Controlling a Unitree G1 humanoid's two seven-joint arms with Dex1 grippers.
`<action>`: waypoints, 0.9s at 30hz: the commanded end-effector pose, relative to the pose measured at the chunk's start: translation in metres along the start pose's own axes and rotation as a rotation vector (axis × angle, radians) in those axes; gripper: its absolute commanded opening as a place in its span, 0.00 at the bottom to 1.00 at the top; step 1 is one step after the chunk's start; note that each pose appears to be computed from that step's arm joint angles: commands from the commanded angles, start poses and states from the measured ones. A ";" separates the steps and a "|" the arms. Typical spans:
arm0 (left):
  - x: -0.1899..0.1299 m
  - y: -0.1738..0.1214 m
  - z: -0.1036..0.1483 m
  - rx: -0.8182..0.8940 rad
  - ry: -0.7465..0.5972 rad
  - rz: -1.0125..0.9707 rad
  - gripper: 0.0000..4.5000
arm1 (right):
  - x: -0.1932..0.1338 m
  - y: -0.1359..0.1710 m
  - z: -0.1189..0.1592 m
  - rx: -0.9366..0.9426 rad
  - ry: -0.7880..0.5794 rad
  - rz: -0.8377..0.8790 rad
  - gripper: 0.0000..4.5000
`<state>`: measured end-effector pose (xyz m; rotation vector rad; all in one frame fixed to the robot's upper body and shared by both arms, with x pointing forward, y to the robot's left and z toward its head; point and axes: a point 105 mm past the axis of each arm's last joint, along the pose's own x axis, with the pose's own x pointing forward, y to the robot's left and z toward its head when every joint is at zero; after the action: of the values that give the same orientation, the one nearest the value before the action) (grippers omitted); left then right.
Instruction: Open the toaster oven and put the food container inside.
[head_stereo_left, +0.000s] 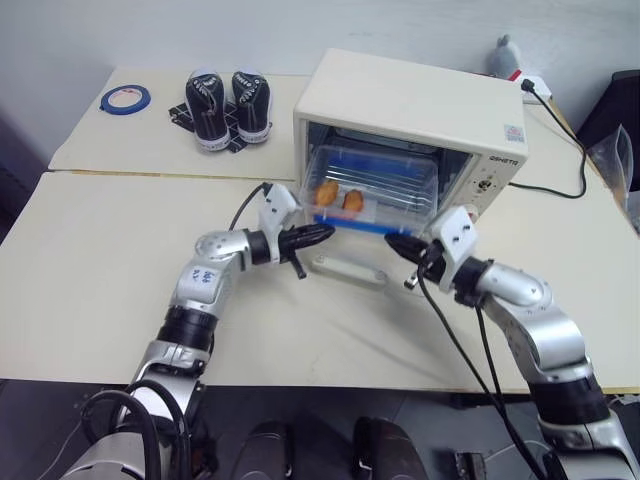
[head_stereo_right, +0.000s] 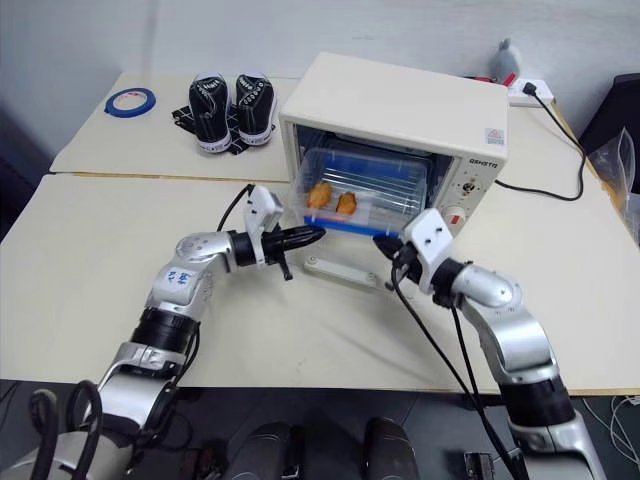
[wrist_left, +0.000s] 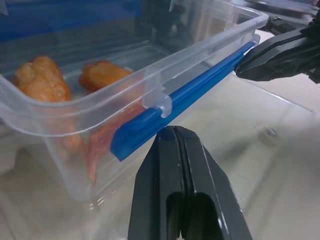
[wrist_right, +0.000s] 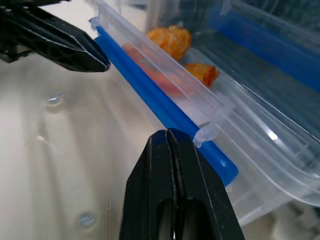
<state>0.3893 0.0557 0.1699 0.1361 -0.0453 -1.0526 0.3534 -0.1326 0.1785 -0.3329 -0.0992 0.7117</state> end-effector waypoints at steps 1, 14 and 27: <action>0.016 0.020 0.018 0.031 -0.082 0.147 0.00 | 0.012 -0.024 0.008 -0.042 -0.071 -0.080 0.01; 0.010 0.029 0.027 0.044 -0.150 0.145 0.00 | -0.010 -0.026 0.012 0.003 -0.145 -0.013 0.01; -0.161 -0.003 0.013 0.096 0.004 -0.088 0.62 | -0.115 -0.008 -0.075 0.126 0.196 0.120 0.00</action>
<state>0.3149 0.1953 0.1760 0.2172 -0.0471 -1.0903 0.2851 -0.2388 0.1062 -0.2725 0.2019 0.7676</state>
